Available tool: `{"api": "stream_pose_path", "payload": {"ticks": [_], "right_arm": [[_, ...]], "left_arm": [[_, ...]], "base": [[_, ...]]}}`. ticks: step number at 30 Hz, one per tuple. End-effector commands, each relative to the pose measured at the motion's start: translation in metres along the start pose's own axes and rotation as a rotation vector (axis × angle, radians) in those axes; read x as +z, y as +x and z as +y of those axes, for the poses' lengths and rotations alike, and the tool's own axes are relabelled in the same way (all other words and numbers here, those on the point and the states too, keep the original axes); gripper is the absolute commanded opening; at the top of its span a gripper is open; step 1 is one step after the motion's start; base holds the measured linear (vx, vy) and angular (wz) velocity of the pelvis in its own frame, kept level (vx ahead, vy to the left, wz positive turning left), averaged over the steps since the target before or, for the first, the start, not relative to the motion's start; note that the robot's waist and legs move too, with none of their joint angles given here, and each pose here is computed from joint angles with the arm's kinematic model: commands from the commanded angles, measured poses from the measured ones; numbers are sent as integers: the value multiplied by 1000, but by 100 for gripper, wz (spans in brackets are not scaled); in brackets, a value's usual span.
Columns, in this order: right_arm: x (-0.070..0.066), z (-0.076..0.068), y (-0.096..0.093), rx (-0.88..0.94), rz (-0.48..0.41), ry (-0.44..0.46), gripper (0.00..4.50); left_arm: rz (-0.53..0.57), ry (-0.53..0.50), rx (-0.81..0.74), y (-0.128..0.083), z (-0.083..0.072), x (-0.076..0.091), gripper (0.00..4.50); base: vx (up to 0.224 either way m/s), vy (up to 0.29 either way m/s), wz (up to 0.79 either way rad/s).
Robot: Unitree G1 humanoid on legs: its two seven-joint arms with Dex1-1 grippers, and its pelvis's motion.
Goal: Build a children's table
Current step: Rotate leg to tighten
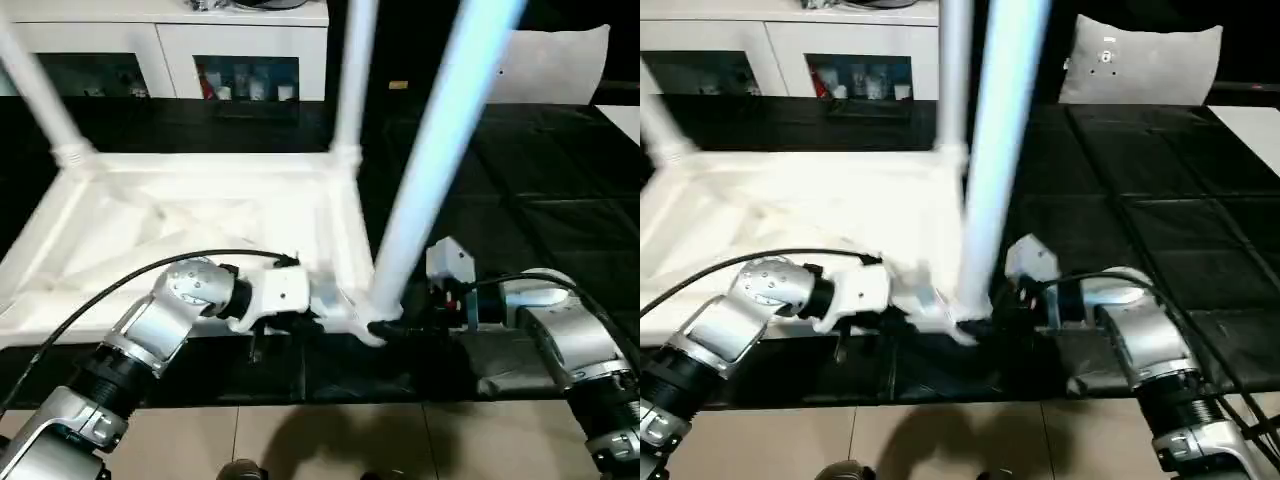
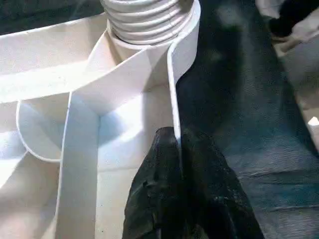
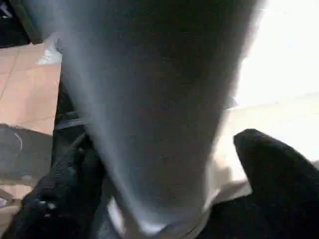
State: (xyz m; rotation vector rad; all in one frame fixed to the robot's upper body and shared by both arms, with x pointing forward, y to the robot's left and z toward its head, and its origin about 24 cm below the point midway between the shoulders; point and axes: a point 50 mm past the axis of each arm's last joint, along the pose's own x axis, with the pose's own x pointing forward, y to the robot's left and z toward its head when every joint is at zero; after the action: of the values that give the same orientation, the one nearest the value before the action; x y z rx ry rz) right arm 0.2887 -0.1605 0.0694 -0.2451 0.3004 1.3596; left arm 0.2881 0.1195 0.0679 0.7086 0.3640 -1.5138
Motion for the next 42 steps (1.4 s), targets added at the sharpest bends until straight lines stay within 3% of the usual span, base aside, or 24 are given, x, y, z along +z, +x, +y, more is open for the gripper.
{"api": "stream_pose_path", "payload": {"ticks": [1,11,17,21,23,24,27,29,32,33,34,37,40,42], "right_arm": [[2,-1,0,10,4,-2,397],[-3,2,0,58,4,54,326],[-2,8,8,50,-92,172,277],[-9,6,32,-131,-73,231,262],[-8,3,37,-178,-87,242,258],[-6,-5,47,-287,-107,271,258],[-5,-11,52,-362,-110,279,257],[-2,-20,65,-515,-114,350,257],[0,-21,73,-565,-126,391,257],[1,-21,74,-574,-133,395,257],[2,-20,75,-569,-150,394,292],[3,-19,73,-561,-177,388,329],[6,-17,66,-520,-210,312,336],[8,-16,61,-500,-222,287,371]], "left_arm": [[15,41,-74,7,-5,3,0],[11,38,-85,7,-4,1,0],[-47,-80,-16,5,-5,0,0],[-111,-209,134,7,-2,6,0],[-115,-222,153,9,-2,8,0],[-118,-257,195,13,0,12,0],[-129,-273,218,16,1,16,0],[-180,-319,297,28,7,34,0],[-193,-333,332,37,9,42,0],[-187,-333,338,39,9,43,0],[-170,-327,352,39,10,41,0],[-133,-319,385,36,12,36,0],[-97,-313,414,30,14,29,0],[-86,-298,418,29,15,27,0]], "base": [[0,0,0],[0,0,0],[0,0,0],[0,0,0],[0,0,0],[0,0,0],[0,0,0],[0,0,0],[0,0,0],[0,0,0],[0,0,0],[0,0,0],[0,0,0],[0,0,0]]}}
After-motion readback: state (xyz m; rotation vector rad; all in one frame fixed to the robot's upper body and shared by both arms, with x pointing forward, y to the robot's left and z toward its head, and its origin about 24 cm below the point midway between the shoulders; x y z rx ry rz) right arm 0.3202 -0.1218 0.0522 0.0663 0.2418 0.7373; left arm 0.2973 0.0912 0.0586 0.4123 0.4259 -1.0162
